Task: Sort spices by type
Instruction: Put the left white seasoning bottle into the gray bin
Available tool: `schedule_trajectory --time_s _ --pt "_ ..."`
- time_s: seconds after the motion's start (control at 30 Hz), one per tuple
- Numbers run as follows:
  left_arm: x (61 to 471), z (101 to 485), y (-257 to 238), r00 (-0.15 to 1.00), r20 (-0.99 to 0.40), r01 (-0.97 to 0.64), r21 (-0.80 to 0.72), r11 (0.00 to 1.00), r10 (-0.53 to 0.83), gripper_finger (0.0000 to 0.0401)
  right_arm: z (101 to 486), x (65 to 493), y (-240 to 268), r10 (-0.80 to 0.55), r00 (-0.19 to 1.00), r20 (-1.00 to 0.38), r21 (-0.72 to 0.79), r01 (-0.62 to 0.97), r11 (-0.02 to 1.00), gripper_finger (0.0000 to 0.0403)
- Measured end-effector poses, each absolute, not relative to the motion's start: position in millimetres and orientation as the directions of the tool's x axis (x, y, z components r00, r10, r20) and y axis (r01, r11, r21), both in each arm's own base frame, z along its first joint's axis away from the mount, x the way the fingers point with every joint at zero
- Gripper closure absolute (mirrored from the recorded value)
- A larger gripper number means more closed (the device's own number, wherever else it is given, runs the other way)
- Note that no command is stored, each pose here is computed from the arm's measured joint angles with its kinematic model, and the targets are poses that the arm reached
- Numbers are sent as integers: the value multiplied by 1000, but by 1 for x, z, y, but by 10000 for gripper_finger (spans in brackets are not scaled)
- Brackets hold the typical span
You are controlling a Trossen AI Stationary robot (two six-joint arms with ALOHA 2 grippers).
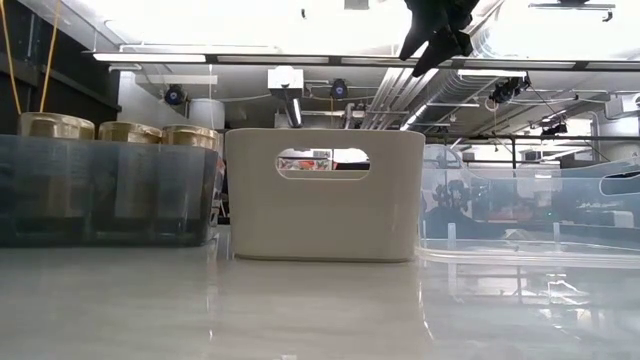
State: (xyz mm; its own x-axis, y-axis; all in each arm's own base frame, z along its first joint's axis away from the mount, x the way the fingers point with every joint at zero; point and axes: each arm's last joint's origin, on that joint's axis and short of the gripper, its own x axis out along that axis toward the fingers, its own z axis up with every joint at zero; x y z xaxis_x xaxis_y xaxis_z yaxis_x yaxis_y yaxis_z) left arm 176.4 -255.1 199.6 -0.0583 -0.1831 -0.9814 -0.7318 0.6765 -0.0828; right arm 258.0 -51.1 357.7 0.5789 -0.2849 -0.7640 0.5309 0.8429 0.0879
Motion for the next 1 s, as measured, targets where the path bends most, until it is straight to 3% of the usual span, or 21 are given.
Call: schedule_trajectory --time_s 0.3,0.6,1.0 --pt "184 175 -256 -174 -975 -770 45 637 -141 77 358 258 -51 -285 583 -761 91 532 842 144" --pt "183 181 -252 -156 -980 -797 53 601 -121 77 358 258 -51 -286 584 -760 91 531 843 144" --pt "169 177 -269 -186 -967 -729 17 685 -173 78 358 258 -51 -292 582 -759 80 529 845 144"
